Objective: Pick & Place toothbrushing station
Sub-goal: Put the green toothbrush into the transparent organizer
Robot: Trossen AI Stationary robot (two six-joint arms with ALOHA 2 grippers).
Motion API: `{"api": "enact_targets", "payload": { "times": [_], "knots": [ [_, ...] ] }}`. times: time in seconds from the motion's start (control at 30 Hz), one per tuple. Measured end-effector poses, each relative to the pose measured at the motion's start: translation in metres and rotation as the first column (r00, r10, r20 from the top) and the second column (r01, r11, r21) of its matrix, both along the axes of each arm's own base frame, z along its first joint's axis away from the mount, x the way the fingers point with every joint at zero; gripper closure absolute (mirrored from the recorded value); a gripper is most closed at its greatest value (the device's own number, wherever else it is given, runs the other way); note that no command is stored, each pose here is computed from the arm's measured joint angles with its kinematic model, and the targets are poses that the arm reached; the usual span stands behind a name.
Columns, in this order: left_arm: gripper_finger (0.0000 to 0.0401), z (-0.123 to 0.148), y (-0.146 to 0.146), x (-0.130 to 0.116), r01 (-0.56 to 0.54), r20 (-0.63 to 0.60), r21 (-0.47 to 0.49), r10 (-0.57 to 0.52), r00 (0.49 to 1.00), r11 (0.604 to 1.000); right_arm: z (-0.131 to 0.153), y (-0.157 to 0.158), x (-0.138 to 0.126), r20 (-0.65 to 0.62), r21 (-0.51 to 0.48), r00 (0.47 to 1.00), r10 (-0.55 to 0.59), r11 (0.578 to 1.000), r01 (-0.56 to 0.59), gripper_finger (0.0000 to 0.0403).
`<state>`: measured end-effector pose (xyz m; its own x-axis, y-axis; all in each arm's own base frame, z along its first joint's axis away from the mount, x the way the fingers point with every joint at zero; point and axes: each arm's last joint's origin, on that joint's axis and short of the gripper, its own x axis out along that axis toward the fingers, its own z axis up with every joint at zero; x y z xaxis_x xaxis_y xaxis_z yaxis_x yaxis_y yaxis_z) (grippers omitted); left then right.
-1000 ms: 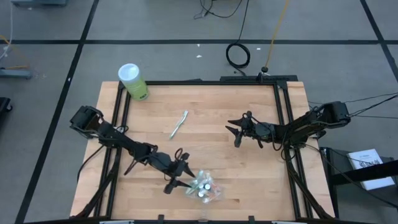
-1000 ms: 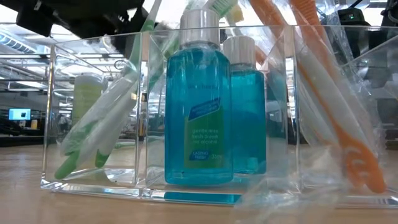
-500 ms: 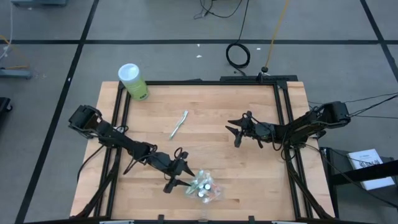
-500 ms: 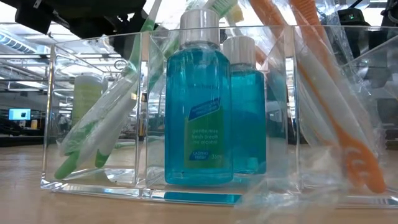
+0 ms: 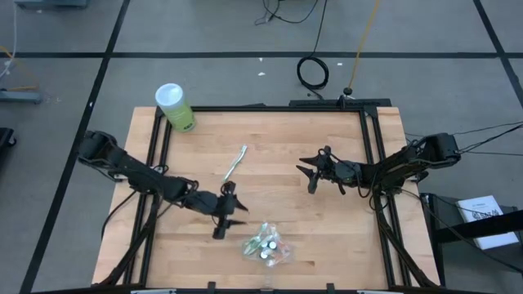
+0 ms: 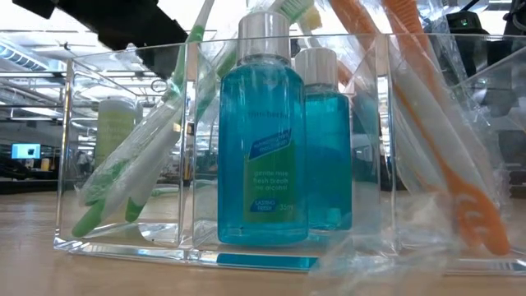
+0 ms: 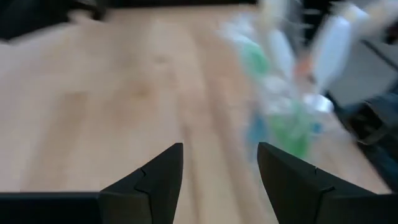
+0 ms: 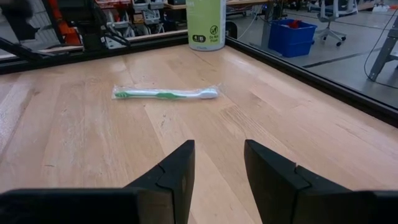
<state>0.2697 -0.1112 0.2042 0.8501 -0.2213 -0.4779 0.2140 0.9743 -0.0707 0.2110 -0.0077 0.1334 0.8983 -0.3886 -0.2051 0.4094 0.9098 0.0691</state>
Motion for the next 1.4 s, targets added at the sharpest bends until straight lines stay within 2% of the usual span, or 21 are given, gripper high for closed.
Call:
{"api": "enact_targets", "payload": {
  "times": [0.1, 0.27, 0.43, 0.5, 0.63, 0.73, 0.87, 0.97, 1.17, 1.4],
  "knots": [
    [0.0187, 0.013, 0.009, -0.007, -0.065, 0.022, 0.04, 0.064, 0.998, 0.997, 0.0, 0.0, 0.0, -0.002, 0.0, 1.0, 0.0, 1.0, 0.0, 0.0273],
    [0.0187, 0.029, 0.022, -0.018, -0.115, 0.056, 0.1, 0.11, 0.992, 0.988, 0.0, 0.0, 0.0, -0.004, 0.0, 1.0, 0.0, 1.0, 0.0, 0.0273],
    [0.0187, 0.032, 0.039, -0.026, -0.187, 0.034, 0.136, 0.184, 0.982, 0.973, 0.0, 0.0, 0.0, -0.004, -0.002, 1.0, 0.007, 1.0, -0.007, 0.0273],
    [0.0187, 0.027, 0.048, -0.032, -0.215, 0.033, 0.136, 0.212, 0.977, 0.967, 0.0, 0.001, 0.001, 0.0, 0.007, 0.999, 0.045, 0.999, -0.045, 0.0273],
    [0.0187, 0.011, 0.072, -0.047, -0.308, 0.068, 0.099, 0.302, 0.951, 0.946, 0.0, 0.004, 0.002, 0.006, 0.031, 0.989, 0.149, 0.988, -0.149, 0.0273],
    [0.0187, -0.006, 0.092, -0.06, -0.407, 0.107, 0.033, 0.402, 0.909, 0.913, 0.002, 0.006, 0.001, 0.013, 0.048, 0.977, 0.215, 0.975, -0.215, 0.0273],
    [0.0187, -0.026, 0.114, -0.075, -0.568, 0.1, -0.07, 0.572, 0.814, 0.82, 0.014, 0.009, -0.004, 0.051, 0.075, 0.951, 0.306, 0.948, -0.31, 0.0273],
    [0.0187, -0.037, 0.126, -0.081, -0.633, 0.049, -0.104, 0.64, 0.767, 0.767, 0.026, 0.01, -0.013, 0.055, 0.098, 0.944, 0.325, 0.939, -0.329, 0.0273],
    [0.0187, -0.038, 0.136, -0.082, -0.642, 0.031, -0.137, 0.651, 0.758, 0.754, 0.04, 0.009, -0.042, -0.023, 0.12, 0.948, 0.318, 0.942, -0.313, 0.0273],
    [0.0187, -0.039, 0.146, -0.083, -0.677, 0.027, -0.126, 0.685, 0.728, 0.725, 0.06, 0.008, -0.073, 0.027, 0.044, 0.942, 0.334, 0.941, -0.335, 0.0273]
  ]
}}
